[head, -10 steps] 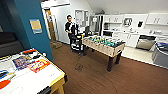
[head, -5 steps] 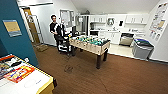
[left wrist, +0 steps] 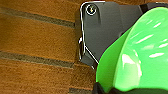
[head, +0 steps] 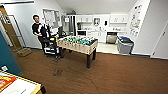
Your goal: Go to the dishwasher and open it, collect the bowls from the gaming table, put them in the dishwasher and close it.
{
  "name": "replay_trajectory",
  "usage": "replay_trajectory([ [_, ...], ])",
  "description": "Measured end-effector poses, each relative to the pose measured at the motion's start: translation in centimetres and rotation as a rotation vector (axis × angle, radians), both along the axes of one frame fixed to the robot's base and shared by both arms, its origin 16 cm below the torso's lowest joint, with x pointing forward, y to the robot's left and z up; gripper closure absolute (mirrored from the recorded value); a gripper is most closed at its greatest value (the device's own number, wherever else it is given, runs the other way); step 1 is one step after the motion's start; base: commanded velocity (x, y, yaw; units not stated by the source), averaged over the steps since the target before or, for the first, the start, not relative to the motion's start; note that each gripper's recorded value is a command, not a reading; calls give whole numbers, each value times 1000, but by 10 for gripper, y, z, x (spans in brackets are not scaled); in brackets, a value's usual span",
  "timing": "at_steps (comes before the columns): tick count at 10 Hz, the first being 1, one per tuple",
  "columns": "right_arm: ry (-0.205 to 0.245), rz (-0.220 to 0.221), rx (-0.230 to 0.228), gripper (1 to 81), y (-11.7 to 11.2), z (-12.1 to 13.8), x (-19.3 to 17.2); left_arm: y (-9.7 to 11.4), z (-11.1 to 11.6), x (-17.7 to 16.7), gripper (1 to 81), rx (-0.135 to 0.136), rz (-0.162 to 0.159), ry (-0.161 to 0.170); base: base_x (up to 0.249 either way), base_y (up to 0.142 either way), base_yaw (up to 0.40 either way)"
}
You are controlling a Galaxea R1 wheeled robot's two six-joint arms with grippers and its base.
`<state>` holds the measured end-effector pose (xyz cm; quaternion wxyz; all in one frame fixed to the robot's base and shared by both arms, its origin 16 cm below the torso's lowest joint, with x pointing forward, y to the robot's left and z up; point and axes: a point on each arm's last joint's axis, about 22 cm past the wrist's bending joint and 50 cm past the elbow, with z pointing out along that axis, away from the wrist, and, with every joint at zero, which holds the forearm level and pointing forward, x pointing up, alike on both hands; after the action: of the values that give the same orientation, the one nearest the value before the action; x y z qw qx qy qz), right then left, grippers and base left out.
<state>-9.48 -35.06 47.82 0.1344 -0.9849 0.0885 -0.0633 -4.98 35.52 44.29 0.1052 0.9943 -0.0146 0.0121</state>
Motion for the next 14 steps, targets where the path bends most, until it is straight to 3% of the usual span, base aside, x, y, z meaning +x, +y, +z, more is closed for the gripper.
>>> replay_trajectory([
  [5,6,0,5,811,4,0,-4,0,0,3,811,1,1,-4,0,0,-275],
  [12,9,5,5,811,3,0,-8,-2,0,-9,811,-3,0,10,79,0,0],
  [14,-9,4,2,811,2,-1,4,-5,-1,3,811,-6,1,-8,129,0,0],
])
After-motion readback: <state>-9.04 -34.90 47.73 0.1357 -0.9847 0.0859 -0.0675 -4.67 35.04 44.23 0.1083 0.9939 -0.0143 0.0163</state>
